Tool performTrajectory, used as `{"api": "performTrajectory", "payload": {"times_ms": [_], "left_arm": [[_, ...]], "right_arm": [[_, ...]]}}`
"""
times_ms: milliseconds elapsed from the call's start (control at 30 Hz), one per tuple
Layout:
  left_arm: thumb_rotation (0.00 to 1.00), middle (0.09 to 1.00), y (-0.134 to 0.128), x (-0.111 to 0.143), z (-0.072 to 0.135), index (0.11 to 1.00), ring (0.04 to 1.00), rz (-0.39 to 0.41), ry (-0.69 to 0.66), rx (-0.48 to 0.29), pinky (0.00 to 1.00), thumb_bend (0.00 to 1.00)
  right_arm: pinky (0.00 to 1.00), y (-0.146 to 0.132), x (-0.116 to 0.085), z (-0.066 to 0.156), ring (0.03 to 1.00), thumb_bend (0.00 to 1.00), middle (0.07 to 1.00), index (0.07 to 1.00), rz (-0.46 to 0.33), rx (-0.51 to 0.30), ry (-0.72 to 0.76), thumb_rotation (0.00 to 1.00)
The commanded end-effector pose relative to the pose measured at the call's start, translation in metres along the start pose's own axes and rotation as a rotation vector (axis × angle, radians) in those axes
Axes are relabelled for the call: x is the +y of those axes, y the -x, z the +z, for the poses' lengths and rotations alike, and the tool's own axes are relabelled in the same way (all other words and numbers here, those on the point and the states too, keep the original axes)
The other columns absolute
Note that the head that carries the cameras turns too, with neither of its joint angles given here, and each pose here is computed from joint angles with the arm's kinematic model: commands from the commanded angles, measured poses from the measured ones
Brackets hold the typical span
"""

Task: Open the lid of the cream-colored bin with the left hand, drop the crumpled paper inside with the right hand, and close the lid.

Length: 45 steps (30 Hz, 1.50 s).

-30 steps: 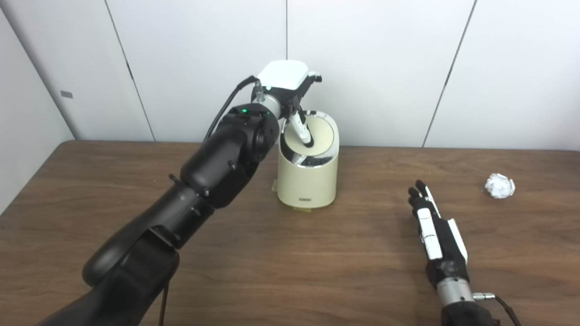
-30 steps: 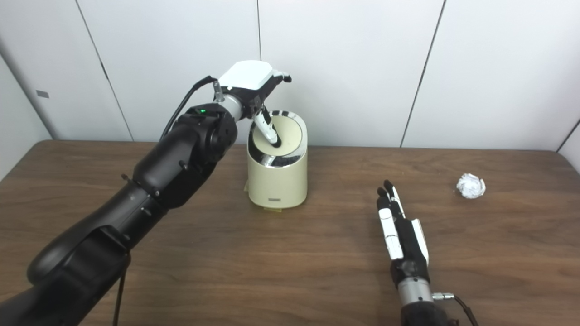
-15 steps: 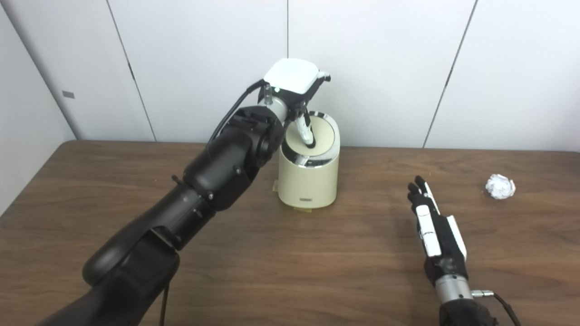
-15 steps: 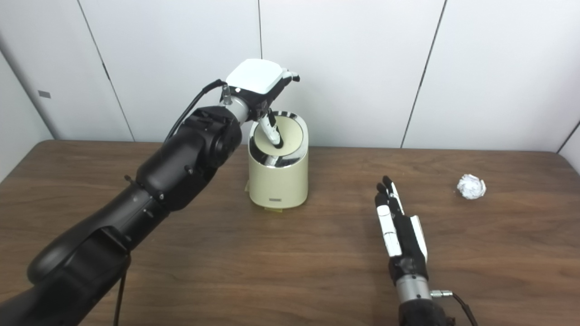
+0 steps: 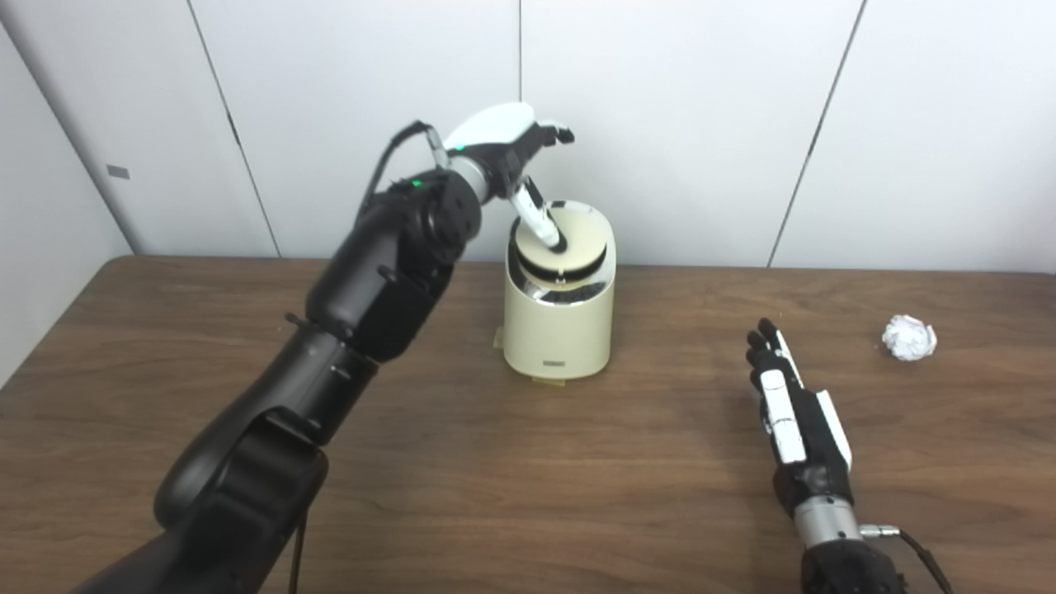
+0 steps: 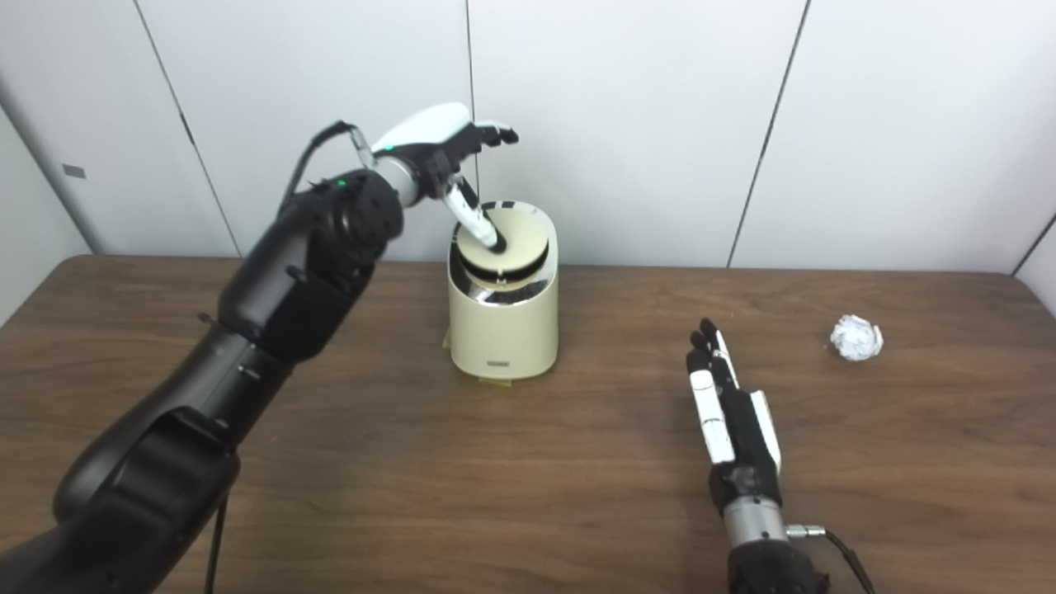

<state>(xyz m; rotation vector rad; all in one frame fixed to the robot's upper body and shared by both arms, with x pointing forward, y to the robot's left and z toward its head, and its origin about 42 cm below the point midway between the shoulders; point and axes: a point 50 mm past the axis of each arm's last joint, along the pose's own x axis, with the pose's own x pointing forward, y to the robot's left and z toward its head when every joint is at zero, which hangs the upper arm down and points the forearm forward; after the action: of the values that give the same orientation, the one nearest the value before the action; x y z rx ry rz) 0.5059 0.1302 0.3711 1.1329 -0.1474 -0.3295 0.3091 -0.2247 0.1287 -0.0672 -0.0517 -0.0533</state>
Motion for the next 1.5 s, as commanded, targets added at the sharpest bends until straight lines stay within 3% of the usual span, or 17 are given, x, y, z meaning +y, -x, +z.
{"api": "performTrajectory", "payload": {"times_ms": [0,167,267,367,467,500,533,633,767,833,1000,1067,1333,1467], "left_arm": [[0.01,0.914,0.008,0.053,0.02,0.929,0.877,0.103,0.021,-0.054,0.74,0.9],[0.0,0.91,0.019,0.061,0.001,0.913,0.903,0.107,0.205,-0.077,0.86,0.82],[0.06,0.884,0.032,0.056,-0.019,0.892,0.874,0.129,0.273,-0.075,0.82,0.79],[0.02,0.884,0.047,0.042,-0.043,0.894,0.874,0.109,0.311,-0.054,0.83,0.76],[0.01,0.878,0.064,0.02,-0.072,0.891,0.879,0.115,0.393,-0.031,0.84,0.73],[0.05,0.858,0.07,0.009,-0.08,0.871,0.842,0.137,0.392,-0.026,0.78,0.65],[0.06,0.855,0.078,-0.006,-0.088,0.868,0.838,0.161,0.37,-0.022,0.77,0.65],[0.14,0.845,0.102,-0.052,-0.104,0.86,0.823,0.22,0.385,-0.045,0.76,0.49],[0.3,0.874,0.136,-0.099,-0.101,0.889,0.841,0.27,0.563,-0.052,0.76,0.38],[0.52,0.896,0.149,-0.116,-0.096,0.925,0.874,0.292,0.653,-0.056,0.83,0.36],[0.88,0.944,0.164,-0.144,-0.086,0.994,0.9,0.368,0.803,-0.067,0.86,0.43],[0.96,0.954,0.17,-0.154,-0.085,0.999,0.91,0.386,0.821,-0.052,0.88,0.45],[1.0,0.958,0.183,-0.174,-0.089,1.0,0.95,0.416,0.935,0.004,0.94,0.54],[1.0,0.96,0.189,-0.179,-0.088,1.0,0.951,0.392,0.919,0.019,0.95,0.55]], "right_arm": [[1.0,-0.009,-0.001,0.018,0.967,0.5,0.968,0.991,0.0,-0.092,-0.004,0.96],[0.99,-0.007,-0.001,0.017,0.961,0.49,0.961,0.989,0.002,-0.084,-0.012,0.95],[1.0,-0.005,-0.001,0.017,0.962,0.48,0.963,0.993,0.008,-0.087,-0.015,0.95],[0.99,-0.004,0.0,0.017,0.959,0.49,0.96,0.991,0.003,-0.084,-0.017,0.94],[0.99,-0.003,0.0,0.017,0.956,0.48,0.959,0.986,0.0,-0.077,-0.019,0.94],[0.99,-0.003,0.0,0.017,0.958,0.49,0.96,0.982,-0.001,-0.073,-0.022,0.94],[0.99,-0.002,0.0,0.017,0.958,0.49,0.96,0.982,-0.003,-0.07,-0.023,0.93],[0.97,0.001,-0.001,0.019,0.957,0.48,0.959,0.974,0.002,-0.068,-0.02,0.92],[0.96,0.001,-0.003,0.023,0.953,0.47,0.957,0.972,0.012,-0.082,-0.005,0.94],[0.97,0.0,-0.004,0.024,0.951,0.48,0.955,0.97,0.013,-0.085,-0.011,0.93],[0.98,-0.004,-0.003,0.029,0.956,0.49,0.961,0.964,0.006,-0.089,-0.036,0.91],[0.99,-0.007,-0.002,0.031,0.958,0.49,0.961,0.961,0.001,-0.092,-0.05,0.89],[0.92,-0.019,-0.009,0.046,0.918,0.54,0.935,0.941,-0.013,-0.126,0.02,0.85],[0.9,-0.025,-0.015,0.053,0.912,0.54,0.937,0.931,0.004,-0.133,-0.02,0.67]]}}
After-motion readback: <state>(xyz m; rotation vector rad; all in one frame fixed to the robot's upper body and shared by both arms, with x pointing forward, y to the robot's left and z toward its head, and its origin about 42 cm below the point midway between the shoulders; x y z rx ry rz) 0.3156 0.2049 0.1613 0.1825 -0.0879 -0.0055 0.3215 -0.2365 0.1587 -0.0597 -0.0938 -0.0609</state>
